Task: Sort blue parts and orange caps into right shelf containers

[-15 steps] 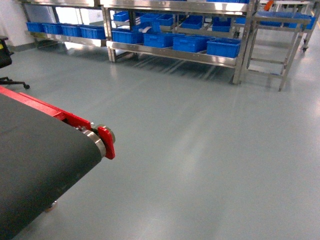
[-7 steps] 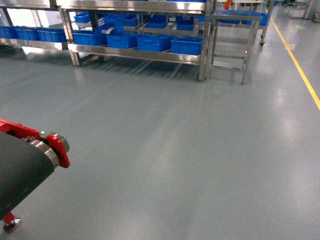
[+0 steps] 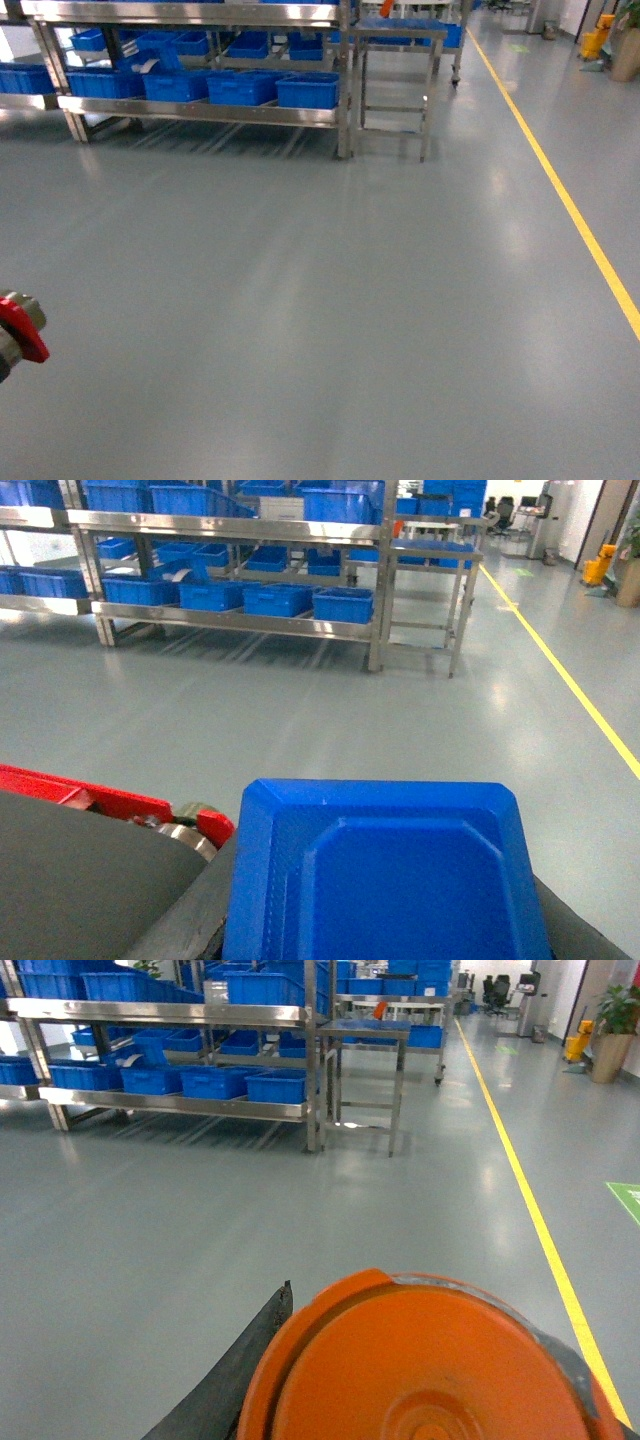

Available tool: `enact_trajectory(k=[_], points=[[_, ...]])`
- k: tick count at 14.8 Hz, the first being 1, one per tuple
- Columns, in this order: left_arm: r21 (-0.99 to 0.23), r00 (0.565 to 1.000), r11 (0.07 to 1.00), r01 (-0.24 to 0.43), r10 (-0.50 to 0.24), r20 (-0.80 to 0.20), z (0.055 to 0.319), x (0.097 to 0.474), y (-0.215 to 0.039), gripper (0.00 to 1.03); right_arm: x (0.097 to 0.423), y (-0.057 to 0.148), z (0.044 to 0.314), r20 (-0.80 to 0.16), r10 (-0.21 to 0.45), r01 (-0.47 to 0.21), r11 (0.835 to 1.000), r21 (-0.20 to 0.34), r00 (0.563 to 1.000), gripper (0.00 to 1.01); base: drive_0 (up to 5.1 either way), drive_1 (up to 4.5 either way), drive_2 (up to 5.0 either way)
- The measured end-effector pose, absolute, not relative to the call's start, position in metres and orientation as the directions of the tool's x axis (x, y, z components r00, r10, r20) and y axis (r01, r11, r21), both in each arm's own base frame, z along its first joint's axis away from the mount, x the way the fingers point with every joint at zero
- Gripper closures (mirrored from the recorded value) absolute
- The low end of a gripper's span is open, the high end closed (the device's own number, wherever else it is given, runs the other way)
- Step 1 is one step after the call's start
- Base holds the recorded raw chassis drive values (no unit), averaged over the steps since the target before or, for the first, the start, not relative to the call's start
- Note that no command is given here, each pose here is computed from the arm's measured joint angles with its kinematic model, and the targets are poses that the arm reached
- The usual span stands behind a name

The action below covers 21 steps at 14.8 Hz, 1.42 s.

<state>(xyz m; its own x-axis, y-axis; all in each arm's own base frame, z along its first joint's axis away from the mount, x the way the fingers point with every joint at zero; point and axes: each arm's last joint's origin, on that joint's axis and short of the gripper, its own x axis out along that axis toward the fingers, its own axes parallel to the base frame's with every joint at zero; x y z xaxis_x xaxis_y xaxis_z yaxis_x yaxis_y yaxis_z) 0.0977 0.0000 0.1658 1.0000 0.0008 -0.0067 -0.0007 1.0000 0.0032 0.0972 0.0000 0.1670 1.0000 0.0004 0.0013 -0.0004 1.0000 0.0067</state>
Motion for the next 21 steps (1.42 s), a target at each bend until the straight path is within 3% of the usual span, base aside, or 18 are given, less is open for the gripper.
enact_trajectory(k=[7, 21], points=[[0.003, 1.000, 1.000, 0.005, -0.005, -0.007, 0.1658, 0.0977, -0.0003, 0.61, 0.0972, -0.0001, 0.1670, 0.002, -0.001, 0.001, 1.000, 0.007, 1.000, 0.58, -1.3, -1.09, -1.5], [0.003, 1.000, 1.000, 0.001, -0.001, -0.007, 0.1658, 0.0977, -0.0001, 0.61, 0.0972, 0.0000, 0.1668, 0.000, 0.000, 0.000, 1.000, 0.007, 1.000, 0.58, 0.0, 4.10, -4.0]])
